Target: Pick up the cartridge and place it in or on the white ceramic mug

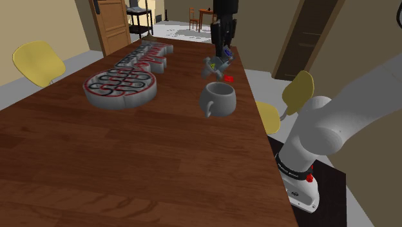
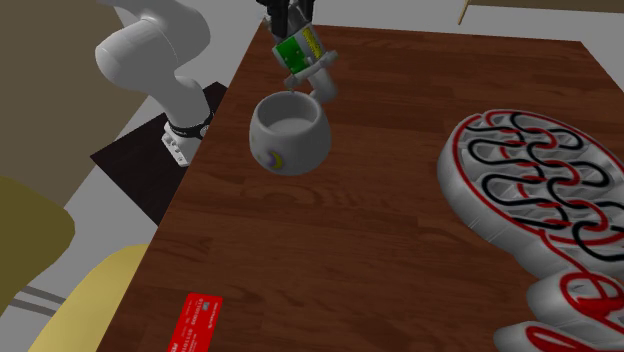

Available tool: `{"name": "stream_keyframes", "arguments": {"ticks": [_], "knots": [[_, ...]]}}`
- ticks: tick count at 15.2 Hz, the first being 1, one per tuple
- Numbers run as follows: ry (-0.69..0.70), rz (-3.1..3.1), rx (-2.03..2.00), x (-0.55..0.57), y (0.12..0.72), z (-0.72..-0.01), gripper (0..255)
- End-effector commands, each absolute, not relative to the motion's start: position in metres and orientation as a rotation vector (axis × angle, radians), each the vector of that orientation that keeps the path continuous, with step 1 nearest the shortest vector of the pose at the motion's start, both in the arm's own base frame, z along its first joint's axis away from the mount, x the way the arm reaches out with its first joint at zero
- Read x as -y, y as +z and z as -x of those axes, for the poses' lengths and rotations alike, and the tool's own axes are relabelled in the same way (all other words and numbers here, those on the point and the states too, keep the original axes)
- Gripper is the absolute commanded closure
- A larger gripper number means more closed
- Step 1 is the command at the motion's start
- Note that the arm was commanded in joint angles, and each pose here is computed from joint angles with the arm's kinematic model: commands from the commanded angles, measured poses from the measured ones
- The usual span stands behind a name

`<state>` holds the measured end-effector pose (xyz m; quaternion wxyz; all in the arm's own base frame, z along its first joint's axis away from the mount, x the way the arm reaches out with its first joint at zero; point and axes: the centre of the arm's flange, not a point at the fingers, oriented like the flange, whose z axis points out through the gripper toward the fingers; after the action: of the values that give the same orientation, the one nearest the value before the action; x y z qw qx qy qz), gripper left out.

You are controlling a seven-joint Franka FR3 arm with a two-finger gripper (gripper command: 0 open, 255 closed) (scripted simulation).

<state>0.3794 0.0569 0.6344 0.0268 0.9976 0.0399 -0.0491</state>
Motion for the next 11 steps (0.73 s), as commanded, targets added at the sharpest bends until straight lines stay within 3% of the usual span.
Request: {"name": "stream_keyframes", "arguments": {"ticks": [1, 11], "knots": [[-0.15, -3.082, -0.123, -0.056, 0.624, -0.38, 255], [-0.15, -3.082, -0.123, -0.056, 0.6, -0.38, 255]]}}
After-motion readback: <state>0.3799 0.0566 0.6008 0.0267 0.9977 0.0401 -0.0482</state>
